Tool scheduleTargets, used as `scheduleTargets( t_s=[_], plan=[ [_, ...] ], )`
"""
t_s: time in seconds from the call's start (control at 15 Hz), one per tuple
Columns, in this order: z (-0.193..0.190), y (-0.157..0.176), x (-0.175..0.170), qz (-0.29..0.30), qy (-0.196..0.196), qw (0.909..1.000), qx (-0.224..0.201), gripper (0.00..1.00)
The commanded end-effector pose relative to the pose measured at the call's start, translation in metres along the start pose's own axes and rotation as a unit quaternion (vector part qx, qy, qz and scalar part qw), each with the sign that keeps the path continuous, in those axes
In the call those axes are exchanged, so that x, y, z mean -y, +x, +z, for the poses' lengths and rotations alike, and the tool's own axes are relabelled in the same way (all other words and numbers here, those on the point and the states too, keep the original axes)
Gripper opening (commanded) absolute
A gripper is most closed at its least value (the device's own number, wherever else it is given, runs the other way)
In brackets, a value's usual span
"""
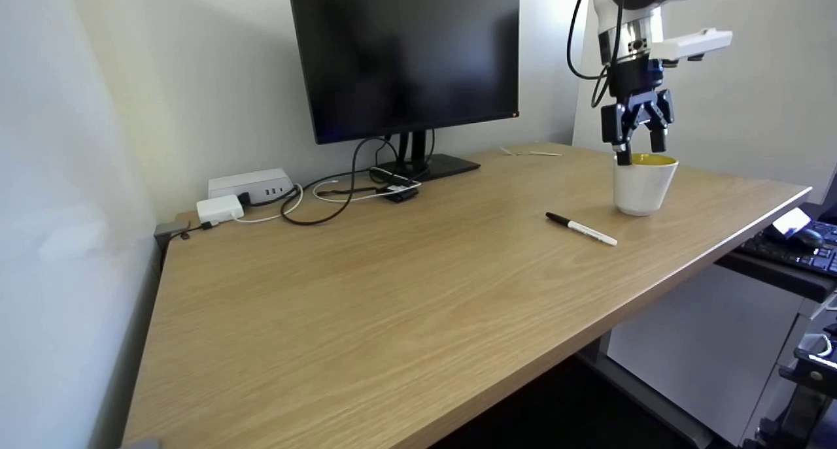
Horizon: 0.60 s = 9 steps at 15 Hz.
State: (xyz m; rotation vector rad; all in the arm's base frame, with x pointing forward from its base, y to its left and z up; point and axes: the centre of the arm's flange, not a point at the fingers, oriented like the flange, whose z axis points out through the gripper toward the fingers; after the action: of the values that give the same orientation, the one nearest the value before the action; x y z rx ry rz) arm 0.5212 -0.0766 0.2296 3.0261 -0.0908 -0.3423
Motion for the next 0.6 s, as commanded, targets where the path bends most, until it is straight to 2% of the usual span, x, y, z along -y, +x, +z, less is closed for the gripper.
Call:
scheduleTargets(
  t_s=[0.0,0.27,0.33,0.4,0.53],
  plan=[
    [0.012,0.014,-0.006,-0.005,0.015,0.9999,-0.001,1.00],
    [0.024,0.018,-0.003,-0.003,0.026,0.9996,0.008,1.00],
    [0.026,0.018,-0.002,-0.001,0.029,0.9995,0.009,0.84],
    [0.028,0.019,0.000,-0.001,0.031,0.9995,0.010,0.74],
    [0.031,0.020,0.002,0.001,0.037,0.9993,0.011,0.60]
  ],
)
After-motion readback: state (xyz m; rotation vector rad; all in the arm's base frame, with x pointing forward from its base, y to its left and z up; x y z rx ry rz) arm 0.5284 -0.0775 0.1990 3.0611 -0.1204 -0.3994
